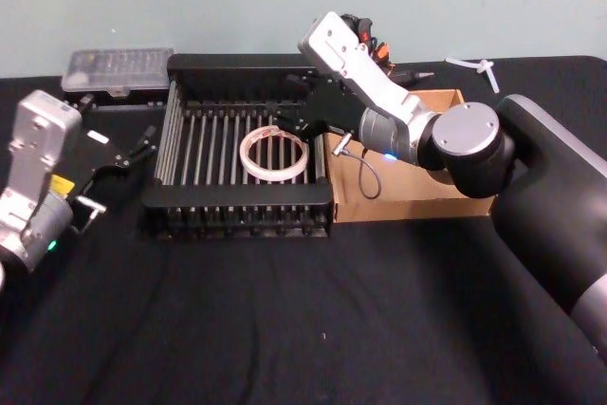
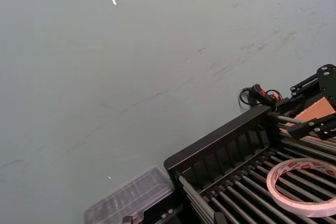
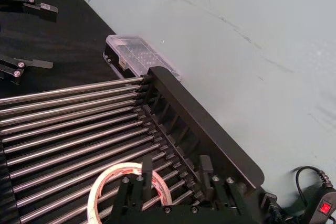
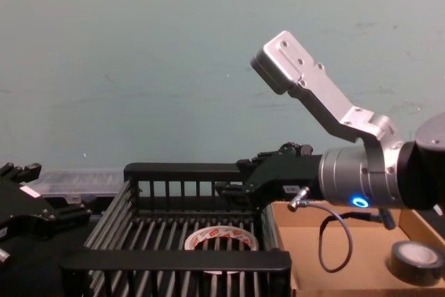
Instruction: Pick up the white tape and place it into the black box , Pick up the silver tape and place it into the brown box.
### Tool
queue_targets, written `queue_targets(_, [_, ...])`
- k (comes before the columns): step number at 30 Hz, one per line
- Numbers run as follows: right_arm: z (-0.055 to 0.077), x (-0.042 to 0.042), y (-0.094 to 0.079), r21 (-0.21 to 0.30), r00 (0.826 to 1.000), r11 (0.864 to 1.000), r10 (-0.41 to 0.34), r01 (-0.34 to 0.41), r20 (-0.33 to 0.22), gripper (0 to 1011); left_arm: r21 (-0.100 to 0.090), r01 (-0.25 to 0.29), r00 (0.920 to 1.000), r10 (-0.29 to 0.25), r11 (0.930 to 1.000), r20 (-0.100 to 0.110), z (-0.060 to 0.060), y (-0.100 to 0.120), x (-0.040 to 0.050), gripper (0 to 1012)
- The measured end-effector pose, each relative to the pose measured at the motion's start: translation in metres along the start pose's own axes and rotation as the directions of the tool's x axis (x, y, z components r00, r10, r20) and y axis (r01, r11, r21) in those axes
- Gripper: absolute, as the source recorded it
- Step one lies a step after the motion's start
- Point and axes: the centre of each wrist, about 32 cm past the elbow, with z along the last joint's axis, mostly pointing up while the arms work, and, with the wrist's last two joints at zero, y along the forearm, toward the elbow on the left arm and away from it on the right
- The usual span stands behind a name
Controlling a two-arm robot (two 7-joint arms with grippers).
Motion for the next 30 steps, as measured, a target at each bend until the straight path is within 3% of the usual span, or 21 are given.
queue_targets(17, [0.000,-0.0003,-0.001,0.001,1.000,1.000,0.001,-0.001,-0.001,1002,0.000,0.000,1.0000,0.000,1.0000,0.000,0.000,0.000,0.0000,1001])
queue_targets(24, [0.002,0.0003,-0.010,0.027,1.000,1.000,-0.009,0.009,-0.004,1002,0.000,0.000,1.0000,0.000,1.0000,0.000,0.000,0.000,0.0000,1001])
queue_targets(30, [0.005,-0.0012,-0.030,0.053,0.999,0.998,-0.040,0.040,-0.007,1002,0.000,0.000,1.0000,0.000,1.0000,0.000,0.000,0.000,0.0000,1001])
